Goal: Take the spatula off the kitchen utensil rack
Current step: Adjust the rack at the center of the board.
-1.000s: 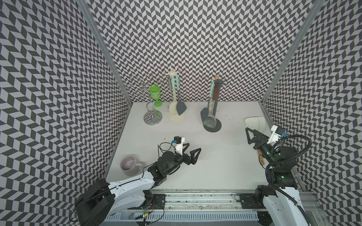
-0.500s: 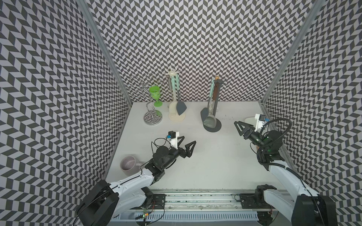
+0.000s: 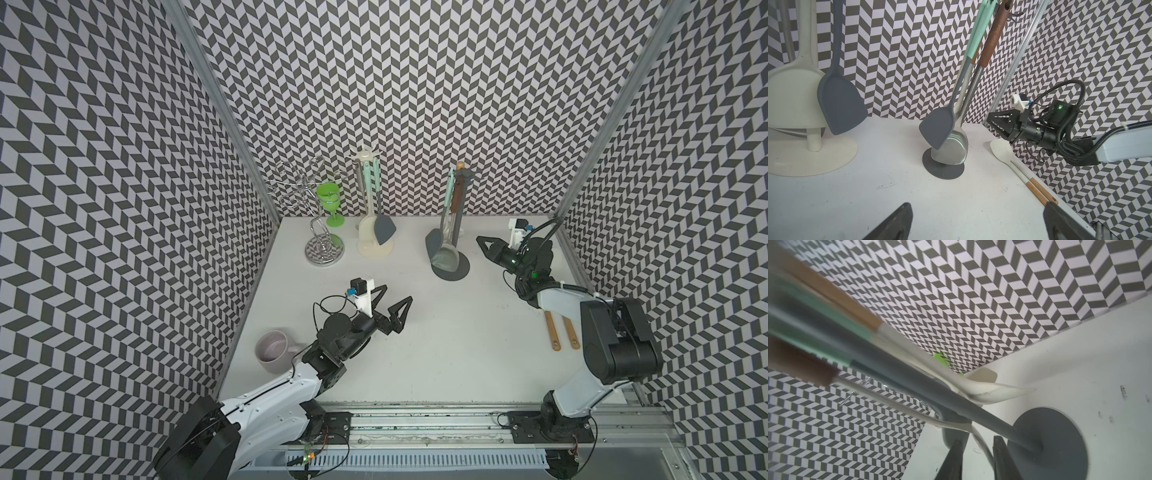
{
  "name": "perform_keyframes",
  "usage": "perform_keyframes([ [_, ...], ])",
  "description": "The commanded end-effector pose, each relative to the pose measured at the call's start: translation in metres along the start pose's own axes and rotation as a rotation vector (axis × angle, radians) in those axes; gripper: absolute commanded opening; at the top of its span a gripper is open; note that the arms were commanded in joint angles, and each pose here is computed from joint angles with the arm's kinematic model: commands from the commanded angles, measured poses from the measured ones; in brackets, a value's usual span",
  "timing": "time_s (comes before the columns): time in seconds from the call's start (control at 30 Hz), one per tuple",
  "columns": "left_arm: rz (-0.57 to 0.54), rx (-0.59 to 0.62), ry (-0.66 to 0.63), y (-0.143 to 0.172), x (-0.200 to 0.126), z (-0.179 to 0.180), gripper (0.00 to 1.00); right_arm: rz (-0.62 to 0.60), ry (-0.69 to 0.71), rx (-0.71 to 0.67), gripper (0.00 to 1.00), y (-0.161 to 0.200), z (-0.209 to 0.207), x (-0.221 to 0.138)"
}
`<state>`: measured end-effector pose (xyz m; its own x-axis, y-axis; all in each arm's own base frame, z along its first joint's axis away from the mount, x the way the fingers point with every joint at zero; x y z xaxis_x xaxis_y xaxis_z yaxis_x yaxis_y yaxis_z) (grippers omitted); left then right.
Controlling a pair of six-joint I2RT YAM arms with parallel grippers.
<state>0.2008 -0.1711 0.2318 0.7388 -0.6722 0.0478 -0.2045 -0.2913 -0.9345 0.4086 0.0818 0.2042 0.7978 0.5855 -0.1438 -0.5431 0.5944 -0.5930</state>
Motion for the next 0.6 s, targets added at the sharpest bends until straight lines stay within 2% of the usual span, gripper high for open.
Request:
perform_keyframes([
  [0.0,-0.017,0.017,-0.016,-0.001,-0.005,0.002,1.00,-0.017,0.006,0.053,0.24,0.000,-0.011,0.016],
  [0.2,-0.030,0.017,-0.017,-0.005,-0.007,0.001,1.00,0.059,0.055,0.144,0.17,0.023,-0.041,0.045],
  [0.57,-0.044,0.018,-0.012,-0.008,-0.010,0.000,1.00,0.149,0.073,0.224,0.16,0.060,-0.055,0.086],
])
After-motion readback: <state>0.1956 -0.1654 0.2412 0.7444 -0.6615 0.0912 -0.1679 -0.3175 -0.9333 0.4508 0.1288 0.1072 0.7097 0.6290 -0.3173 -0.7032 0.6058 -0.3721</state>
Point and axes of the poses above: each gripper's point midway between its finger pads, its own x axis out along the fingers, its own z axis along the line the jaws close on, y = z × x, the point moved 8 cm from there along -x, back along the fingers, and after that the axes turned 3 degrees about x, right-handed, at the moved point
